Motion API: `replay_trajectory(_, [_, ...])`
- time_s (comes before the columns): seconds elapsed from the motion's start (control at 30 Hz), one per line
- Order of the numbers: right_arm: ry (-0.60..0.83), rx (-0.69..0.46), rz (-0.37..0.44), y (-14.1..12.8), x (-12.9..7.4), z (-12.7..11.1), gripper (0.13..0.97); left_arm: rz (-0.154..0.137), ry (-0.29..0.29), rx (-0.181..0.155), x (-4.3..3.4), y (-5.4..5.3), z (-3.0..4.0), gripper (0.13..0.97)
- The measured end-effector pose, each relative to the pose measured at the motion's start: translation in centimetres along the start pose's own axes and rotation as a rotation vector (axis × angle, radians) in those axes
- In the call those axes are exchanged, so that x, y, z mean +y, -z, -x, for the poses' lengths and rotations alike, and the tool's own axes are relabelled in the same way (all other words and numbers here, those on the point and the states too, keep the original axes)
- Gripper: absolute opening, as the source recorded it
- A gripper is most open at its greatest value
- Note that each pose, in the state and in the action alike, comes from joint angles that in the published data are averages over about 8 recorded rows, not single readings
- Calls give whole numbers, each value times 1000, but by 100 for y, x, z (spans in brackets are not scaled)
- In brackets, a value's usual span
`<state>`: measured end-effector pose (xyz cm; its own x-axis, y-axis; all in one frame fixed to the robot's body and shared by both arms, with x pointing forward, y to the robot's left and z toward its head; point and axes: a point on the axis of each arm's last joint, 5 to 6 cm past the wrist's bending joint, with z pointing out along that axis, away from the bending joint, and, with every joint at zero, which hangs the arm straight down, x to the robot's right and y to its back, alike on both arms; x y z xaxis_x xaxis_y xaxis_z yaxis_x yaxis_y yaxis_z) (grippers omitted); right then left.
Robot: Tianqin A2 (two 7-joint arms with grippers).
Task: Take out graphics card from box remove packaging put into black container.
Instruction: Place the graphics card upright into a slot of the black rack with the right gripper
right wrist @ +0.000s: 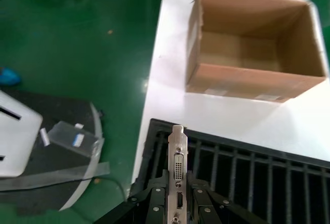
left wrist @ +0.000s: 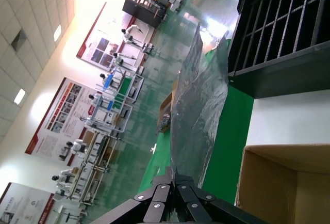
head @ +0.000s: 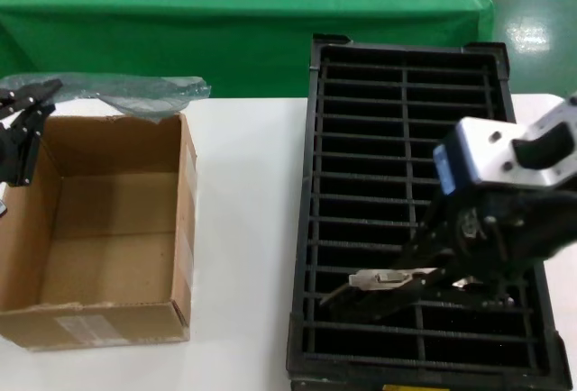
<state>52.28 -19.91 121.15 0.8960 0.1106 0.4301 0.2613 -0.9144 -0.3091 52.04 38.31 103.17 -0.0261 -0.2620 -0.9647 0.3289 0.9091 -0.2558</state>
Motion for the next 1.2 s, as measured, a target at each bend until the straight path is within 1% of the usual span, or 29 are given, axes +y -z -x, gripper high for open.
replay_trajectory(0.17, [15, -44, 44, -139, -117, -117, 188, 0, 0, 0, 0, 0, 0, 139])
replay_trajectory(0.33, [28, -61, 75, -311, -158, -254, 188, 0, 0, 0, 0, 0, 0, 139])
replay_trajectory(0.5, [36, -63, 98, -446, -158, -391, 188, 0, 0, 0, 0, 0, 0, 139])
replay_trajectory(0.7, [39, -63, 113, -542, -151, -519, 188, 0, 0, 0, 0, 0, 0, 139])
replay_trajectory(1.2, [11, -57, 143, -666, -97, -701, 188, 0, 0, 0, 0, 0, 0, 139])
